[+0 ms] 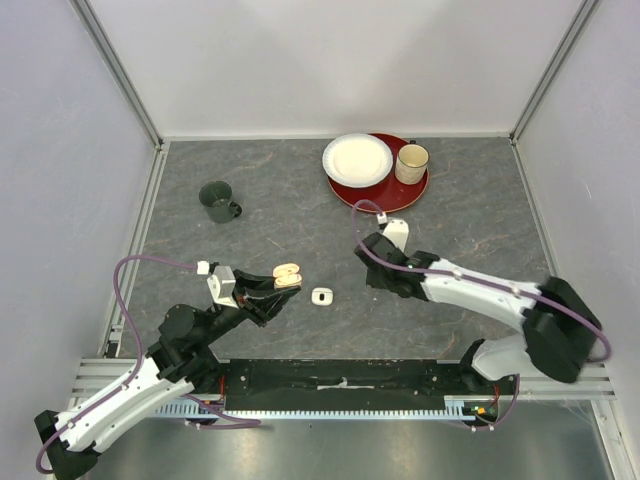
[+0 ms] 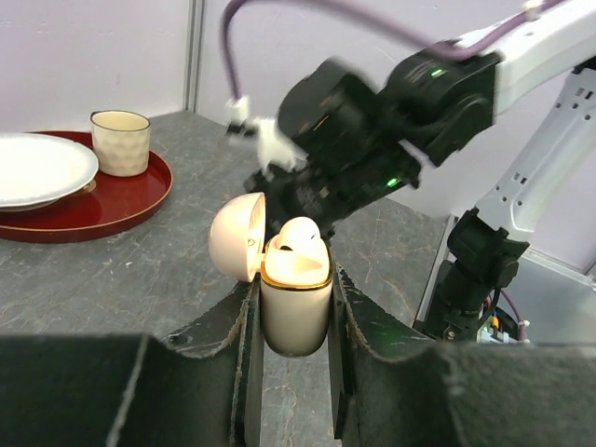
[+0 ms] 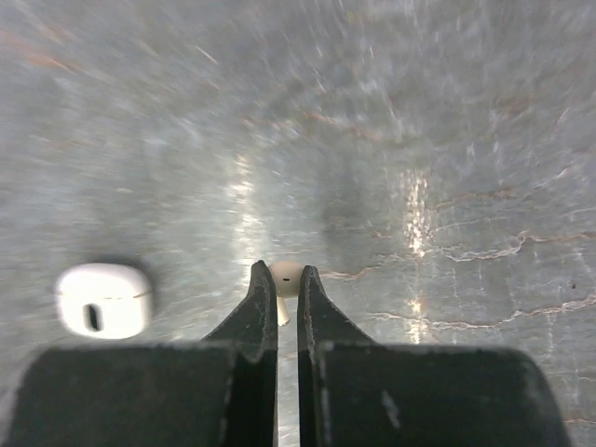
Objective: Insert the wireless bluetooth earbuds into the charging case
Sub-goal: Pick up the earbud from the center of the board.
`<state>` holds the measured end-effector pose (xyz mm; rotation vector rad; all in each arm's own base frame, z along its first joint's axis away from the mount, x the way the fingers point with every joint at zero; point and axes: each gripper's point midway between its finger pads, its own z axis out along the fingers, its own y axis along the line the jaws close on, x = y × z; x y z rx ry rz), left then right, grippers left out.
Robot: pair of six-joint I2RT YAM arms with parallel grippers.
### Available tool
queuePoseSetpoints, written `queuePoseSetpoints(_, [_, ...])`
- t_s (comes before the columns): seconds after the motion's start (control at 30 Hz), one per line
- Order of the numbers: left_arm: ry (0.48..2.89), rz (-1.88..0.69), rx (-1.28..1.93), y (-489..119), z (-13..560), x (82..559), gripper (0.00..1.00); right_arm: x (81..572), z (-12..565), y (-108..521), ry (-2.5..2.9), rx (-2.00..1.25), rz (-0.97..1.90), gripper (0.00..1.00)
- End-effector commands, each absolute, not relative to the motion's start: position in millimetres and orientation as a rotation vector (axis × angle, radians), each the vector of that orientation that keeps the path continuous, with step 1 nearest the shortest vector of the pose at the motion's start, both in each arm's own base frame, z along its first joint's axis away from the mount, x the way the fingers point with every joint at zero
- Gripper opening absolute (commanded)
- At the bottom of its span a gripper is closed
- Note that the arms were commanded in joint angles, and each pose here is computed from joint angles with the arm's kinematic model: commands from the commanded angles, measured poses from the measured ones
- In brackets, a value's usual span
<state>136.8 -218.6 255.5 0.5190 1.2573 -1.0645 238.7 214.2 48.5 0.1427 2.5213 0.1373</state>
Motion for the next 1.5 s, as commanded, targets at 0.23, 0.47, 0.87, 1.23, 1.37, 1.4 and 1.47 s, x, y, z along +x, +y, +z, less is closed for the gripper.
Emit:
queuePoseSetpoints(0.23, [1.190, -1.103, 0.469, -219, 272, 138, 0.02, 240, 250, 223, 1.719, 0.388, 0.730, 0.00])
queuePoseSetpoints(0.47, [1.190, -1.107, 0.468, -221, 274, 139, 0.02, 228, 297, 223, 1.548, 0.358, 0.804, 0.00])
queuePoseSetpoints(0.87, [1.179, -1.085, 0.461, -221, 275, 144, 0.02, 198, 357, 249, 1.317, 0.165, 0.880, 0.00])
queuePoseSetpoints(1.23, [1.106, -1.054, 0.474, -228, 285, 151, 0.02, 158, 377, 284, 1.196, 0.082, 0.969, 0.00])
queuePoseSetpoints(1.37, [1.076, -1.054, 0.492, -232, 289, 151, 0.02, 149, 378, 299, 1.175, 0.061, 1.004, 0.00])
queuePoseSetpoints(1.4, [1.067, -1.053, 0.493, -232, 290, 151, 0.02, 147, 378, 301, 1.176, 0.063, 1.015, 0.00])
queuePoseSetpoints(1.47, [1.051, -1.052, 0.496, -233, 293, 151, 0.02, 146, 378, 307, 1.177, 0.064, 1.030, 0.00])
